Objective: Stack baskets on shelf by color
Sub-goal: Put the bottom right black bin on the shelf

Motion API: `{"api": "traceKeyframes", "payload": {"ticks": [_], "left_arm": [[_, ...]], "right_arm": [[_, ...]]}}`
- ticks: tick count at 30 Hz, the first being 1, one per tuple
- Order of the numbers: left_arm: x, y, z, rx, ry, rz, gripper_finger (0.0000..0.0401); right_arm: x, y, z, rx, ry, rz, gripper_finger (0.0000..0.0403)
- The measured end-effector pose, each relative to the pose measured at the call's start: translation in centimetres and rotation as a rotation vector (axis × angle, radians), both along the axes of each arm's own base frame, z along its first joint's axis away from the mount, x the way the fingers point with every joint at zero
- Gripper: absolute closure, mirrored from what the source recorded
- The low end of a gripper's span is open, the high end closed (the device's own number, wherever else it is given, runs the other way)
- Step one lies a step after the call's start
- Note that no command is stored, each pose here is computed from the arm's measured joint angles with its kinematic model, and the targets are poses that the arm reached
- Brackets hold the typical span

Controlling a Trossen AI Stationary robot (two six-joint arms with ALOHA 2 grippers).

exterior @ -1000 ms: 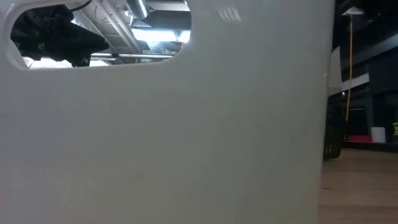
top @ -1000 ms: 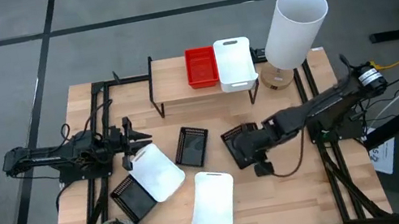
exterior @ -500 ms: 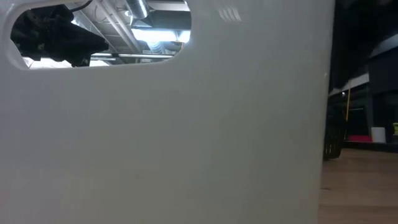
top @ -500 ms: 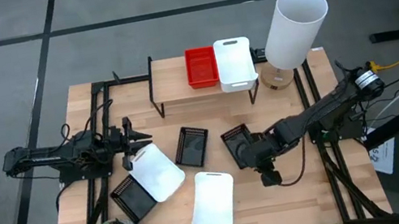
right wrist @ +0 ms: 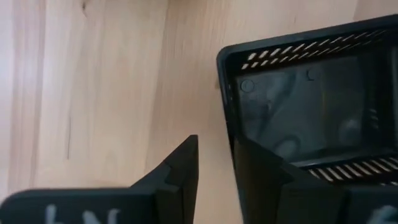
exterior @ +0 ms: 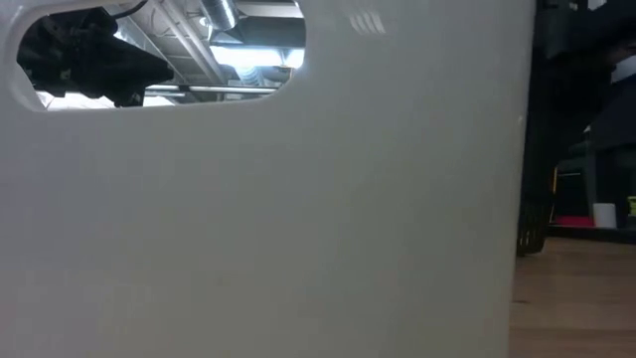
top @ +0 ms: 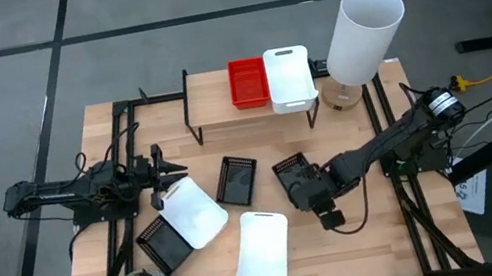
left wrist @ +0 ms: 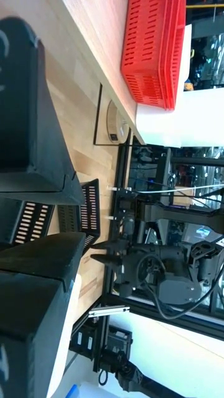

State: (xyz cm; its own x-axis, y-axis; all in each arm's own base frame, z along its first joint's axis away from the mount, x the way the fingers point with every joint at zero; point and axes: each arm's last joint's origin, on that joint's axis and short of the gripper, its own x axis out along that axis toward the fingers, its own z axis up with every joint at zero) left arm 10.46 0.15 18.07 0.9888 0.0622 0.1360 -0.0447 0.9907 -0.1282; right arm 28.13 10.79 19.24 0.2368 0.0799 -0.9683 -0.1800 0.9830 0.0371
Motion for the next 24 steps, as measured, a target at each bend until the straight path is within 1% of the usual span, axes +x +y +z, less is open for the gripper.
{"api": "traceKeyframes", "payload": {"ticks": [6,10,15,19,21,22,24], "left_arm": [[0.0,0.0,0.0,0.0,0.0,0.0,0.0327],[0.0,0.0,0.0,0.0,0.002,0.0,0.0327],[0.0,0.0,-0.1,0.0,0.009,0.0,0.0327],[0.0,0.0,-0.1,0.0,0.009,0.0,0.0327],[0.0,0.0,-0.1,0.0,0.009,0.0,0.0327],[0.0,0.0,-0.1,0.0,0.008,0.0,0.0327],[0.0,0.0,-0.1,0.0,0.008,0.0,0.0327]], "right_arm": [[-0.2,-0.4,-0.2,-0.11,0.006,-0.005,0.0299],[-0.1,-0.2,-1.0,-0.093,0.049,0.001,0.0299],[0.3,-0.1,-2.6,-0.12,0.102,0.004,0.0299],[0.4,-0.1,-3.0,-0.134,0.105,-0.004,0.0302],[0.6,0.0,-3.0,-0.118,0.089,-0.047,0.0316],[0.6,0.0,-3.0,-0.1,0.09,-0.083,0.033],[0.6,0.1,-3.0,-0.065,0.1,-0.15,0.0373]]}}
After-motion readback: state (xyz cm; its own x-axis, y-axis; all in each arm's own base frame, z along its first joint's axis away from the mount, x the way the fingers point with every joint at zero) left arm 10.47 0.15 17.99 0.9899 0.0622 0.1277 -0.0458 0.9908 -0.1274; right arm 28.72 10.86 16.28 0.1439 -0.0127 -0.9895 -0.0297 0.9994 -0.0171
